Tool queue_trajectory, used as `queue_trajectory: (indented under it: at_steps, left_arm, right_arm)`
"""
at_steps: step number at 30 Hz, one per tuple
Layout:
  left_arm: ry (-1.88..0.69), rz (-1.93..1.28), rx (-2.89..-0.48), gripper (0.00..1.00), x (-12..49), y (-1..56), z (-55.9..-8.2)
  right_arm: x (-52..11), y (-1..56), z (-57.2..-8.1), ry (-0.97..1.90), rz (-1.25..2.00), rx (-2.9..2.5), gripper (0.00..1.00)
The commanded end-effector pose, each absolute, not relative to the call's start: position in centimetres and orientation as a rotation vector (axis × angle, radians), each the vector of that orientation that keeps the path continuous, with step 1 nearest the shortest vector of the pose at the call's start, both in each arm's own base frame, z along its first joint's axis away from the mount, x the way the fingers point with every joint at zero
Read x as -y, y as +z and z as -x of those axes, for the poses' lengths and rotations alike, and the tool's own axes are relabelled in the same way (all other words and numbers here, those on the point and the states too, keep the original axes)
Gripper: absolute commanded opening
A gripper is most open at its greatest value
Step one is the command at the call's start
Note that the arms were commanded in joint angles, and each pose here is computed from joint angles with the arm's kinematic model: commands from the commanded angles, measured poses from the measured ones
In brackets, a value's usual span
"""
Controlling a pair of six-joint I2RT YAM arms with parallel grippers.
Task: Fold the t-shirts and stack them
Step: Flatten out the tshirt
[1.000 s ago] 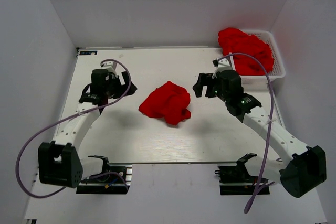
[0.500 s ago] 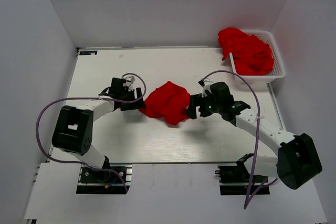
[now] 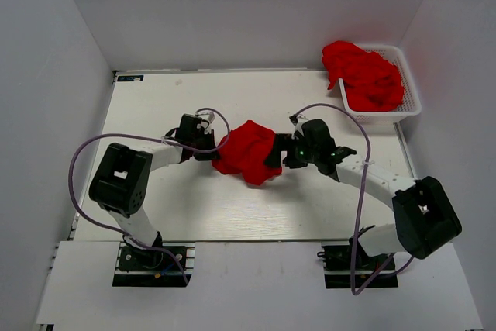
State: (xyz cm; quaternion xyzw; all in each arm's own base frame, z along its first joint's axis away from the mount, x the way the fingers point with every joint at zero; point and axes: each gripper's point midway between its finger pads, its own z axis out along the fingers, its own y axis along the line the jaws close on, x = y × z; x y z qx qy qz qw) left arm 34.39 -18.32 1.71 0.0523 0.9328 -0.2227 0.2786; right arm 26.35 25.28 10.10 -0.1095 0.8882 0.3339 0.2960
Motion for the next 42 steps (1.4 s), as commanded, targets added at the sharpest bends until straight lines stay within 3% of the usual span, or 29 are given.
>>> queue_trajectory:
  at_steps: [1, 6, 13, 14, 18, 22, 25, 29, 37, 42]
  left_arm:
    - [-0.506, -0.099, -2.579, 0.00, 17.0, 0.4, -32.8]
    - [-0.529, -0.107, -2.494, 0.00, 17.2, 2.9, -33.4]
    - [-0.544, -0.086, -2.425, 0.00, 17.3, 5.0, -33.7]
    - [-0.545, -0.087, -2.423, 0.00, 17.2, 4.8, -33.6]
    - [-0.546, -0.085, -2.362, 0.00, 17.3, 6.9, -34.3]
    - [-0.486, -0.061, -2.244, 0.00, 16.7, 12.0, -36.7]
    - [-0.437, -0.051, -2.084, 0.00, 16.1, 18.6, -38.7]
    - [-0.377, -0.038, -1.872, 0.00, 14.8, 28.0, -39.9]
    - [-0.449, -0.218, -1.379, 0.00, 14.2, 47.7, -33.5]
    - [-0.423, -0.240, -1.197, 0.00, 12.3, 54.0, -28.3]
  right_arm:
    - [-26.6, 12.1, -29.1, 0.924, 0.192, -2.286, 0.90]
    - [-27.0, 12.8, -31.3, 0.906, 0.091, -2.260, 0.89]
    - [-26.5, 10.7, -33.3, 0.799, -0.003, -2.314, 0.70]
    - [-26.8, 10.5, -33.2, 0.810, 0.011, -2.322, 0.53]
    - [-28.2, 12.1, -33.9, 0.876, 0.124, -2.251, 0.00]
    - [-27.6, 17.0, -35.6, 0.792, 0.186, -2.125, 0.00]
    - [-24.2, 23.2, -38.2, 0.568, 0.127, -1.936, 0.00]
    - [-20.5, 31.2, -38.0, 0.434, 0.083, -1.717, 0.00]
    - [-16.6, 47.9, -31.6, 0.419, 0.184, -1.293, 0.00]
    - [-14.5, 54.8, -26.8, 0.410, 0.247, -1.104, 0.00]
